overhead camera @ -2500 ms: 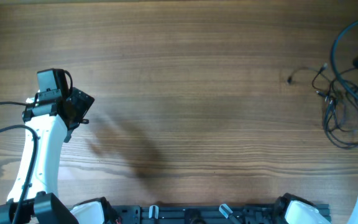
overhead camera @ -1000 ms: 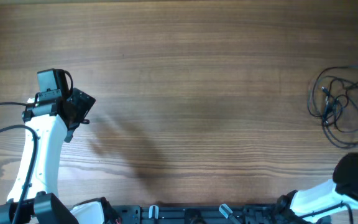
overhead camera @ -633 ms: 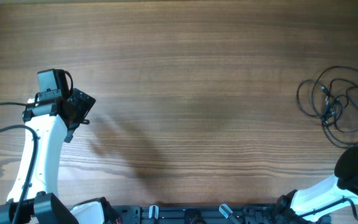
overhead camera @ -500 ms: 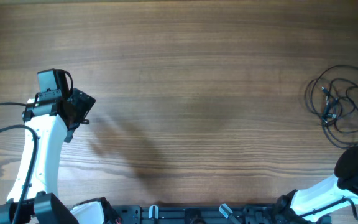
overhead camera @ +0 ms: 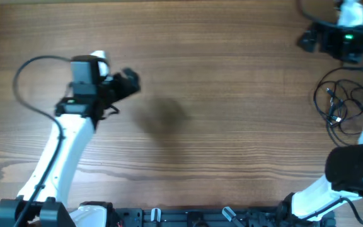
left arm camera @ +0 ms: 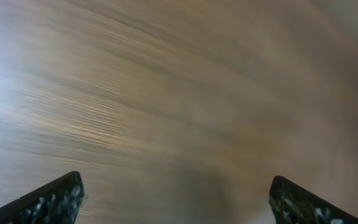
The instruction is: Untangle cables
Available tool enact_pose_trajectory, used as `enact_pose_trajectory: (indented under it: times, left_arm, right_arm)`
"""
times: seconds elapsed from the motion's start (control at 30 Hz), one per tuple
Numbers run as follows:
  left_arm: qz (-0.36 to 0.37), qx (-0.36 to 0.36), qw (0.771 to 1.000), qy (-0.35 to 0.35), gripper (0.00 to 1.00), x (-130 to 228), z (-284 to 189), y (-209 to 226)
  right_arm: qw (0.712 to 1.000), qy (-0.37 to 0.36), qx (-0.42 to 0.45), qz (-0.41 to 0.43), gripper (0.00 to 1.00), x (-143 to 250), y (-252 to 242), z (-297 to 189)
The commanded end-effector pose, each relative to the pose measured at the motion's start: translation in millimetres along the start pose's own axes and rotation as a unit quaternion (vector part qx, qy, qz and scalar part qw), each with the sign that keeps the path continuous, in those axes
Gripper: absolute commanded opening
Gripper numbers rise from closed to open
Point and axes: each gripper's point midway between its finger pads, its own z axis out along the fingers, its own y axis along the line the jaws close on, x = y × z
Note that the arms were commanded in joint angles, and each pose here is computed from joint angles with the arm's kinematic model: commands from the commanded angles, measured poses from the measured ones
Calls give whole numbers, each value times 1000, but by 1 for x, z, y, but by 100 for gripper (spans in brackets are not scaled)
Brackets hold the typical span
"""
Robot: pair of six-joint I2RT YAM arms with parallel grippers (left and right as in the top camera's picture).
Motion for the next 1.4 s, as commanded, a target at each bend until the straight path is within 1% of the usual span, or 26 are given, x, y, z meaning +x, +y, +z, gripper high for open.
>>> enact_pose_trajectory:
  times: [0.0,0.03,0.07,0.1,0.23,0.3,0.43,0.5,0.6,0.67,0.77,0.9,1.0,1.1,1.2,1.27,1.37]
  left_arm:
    - [129,-56,990,16,100,22,4,-7]
    - [137,-85,986,30,100,32,2,0]
    - [136,-101,985,42,100,37,1,7]
    - [134,-113,983,54,100,42,-1,13]
    - [76,-151,981,92,100,57,-10,40]
    - [48,-167,979,104,100,62,-14,51]
    - [39,-178,975,124,100,70,-19,60]
    - [39,-183,973,134,100,75,-21,62]
    - [37,-184,971,151,100,83,-25,63]
    - [34,-182,968,168,100,91,-31,63]
    - [34,-187,966,173,100,95,-43,64]
    - [37,-165,978,126,100,89,-64,57]
    - [43,-141,986,75,100,89,-81,54]
    - [51,-106,993,1,100,89,-107,49]
    - [53,-70,993,-78,100,86,-138,43]
    - [56,-52,991,-114,100,83,-154,38]
    - [58,-30,985,-159,100,79,-174,33]
  right_arm:
    - [997,26,51,-50,100,3,21,25]
    - [995,28,92,-38,100,4,22,28]
    - [993,28,113,-25,100,5,22,29]
    - [993,27,116,-20,100,5,25,30]
    - [993,40,105,-17,100,14,41,38]
    - [993,63,102,-20,100,26,43,50]
    - [990,133,41,-38,100,68,51,86]
    - [985,165,33,-29,100,91,48,100]
    - [981,189,35,-23,100,108,44,104]
    - [981,187,35,-24,100,114,43,101]
    - [986,158,32,-31,100,117,45,92]
    - [996,64,25,-52,100,122,52,60]
    - [997,-3,26,-68,100,128,54,37]
    - [992,-86,25,-85,100,135,58,6]
    - [981,-164,36,-95,100,145,58,-26]
    - [975,-194,43,-98,100,151,57,-42]
    - [970,-217,40,-103,100,162,60,-60]
